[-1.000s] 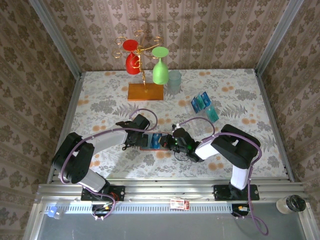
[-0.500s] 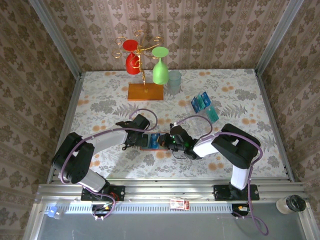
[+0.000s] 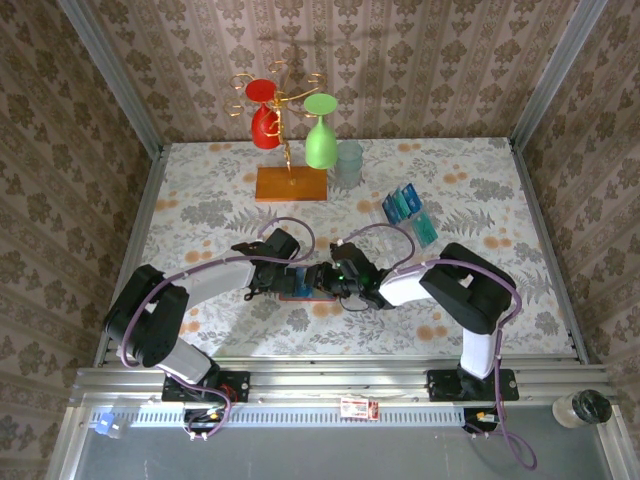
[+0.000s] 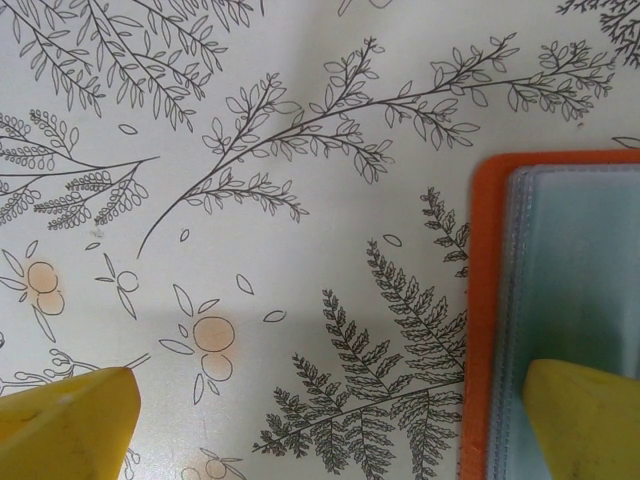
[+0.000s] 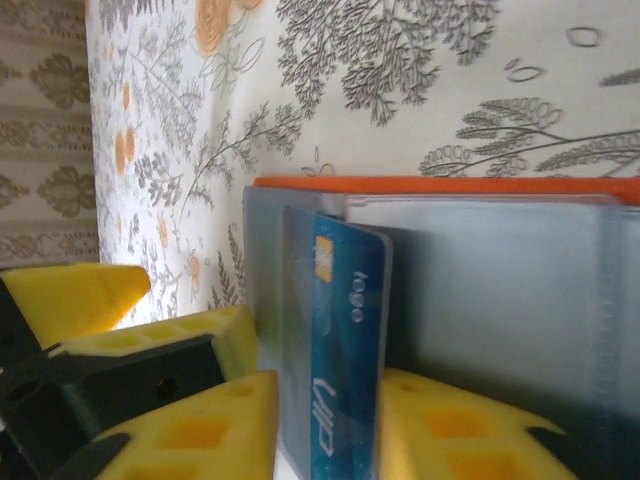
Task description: Put the credit cards into the card holder
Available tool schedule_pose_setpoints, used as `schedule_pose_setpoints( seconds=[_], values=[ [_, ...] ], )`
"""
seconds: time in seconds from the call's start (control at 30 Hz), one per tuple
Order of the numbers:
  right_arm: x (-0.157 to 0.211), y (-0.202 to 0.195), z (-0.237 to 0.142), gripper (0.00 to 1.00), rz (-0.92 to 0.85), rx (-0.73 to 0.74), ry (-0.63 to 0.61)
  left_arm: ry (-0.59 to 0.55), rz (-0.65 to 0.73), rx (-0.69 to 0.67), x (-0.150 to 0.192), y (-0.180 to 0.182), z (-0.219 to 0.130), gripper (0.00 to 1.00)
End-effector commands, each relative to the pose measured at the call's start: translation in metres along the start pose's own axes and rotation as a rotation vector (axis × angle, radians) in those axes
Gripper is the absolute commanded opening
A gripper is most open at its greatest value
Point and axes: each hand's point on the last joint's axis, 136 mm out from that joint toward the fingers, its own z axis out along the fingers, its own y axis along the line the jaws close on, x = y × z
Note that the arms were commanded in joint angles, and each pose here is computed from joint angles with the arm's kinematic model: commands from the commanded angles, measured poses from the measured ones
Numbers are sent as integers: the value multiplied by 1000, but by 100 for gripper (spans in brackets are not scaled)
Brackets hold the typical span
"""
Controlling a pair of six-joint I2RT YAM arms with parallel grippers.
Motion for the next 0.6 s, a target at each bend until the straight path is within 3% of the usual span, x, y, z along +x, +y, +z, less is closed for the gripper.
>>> schedule_pose_setpoints(
  seconds=[0.0, 0.23, 0.57],
  values=[
    [8, -19, -11, 37, -33, 111, 78, 7, -14, -6, 6, 4, -5, 100],
    [-7, -11, -37, 37, -111, 184, 101, -42, -81, 27, -11, 8, -22, 100],
    [-12, -1, -35, 11, -239, 274, 189, -5, -164, -8, 2, 36, -11, 100]
  ],
)
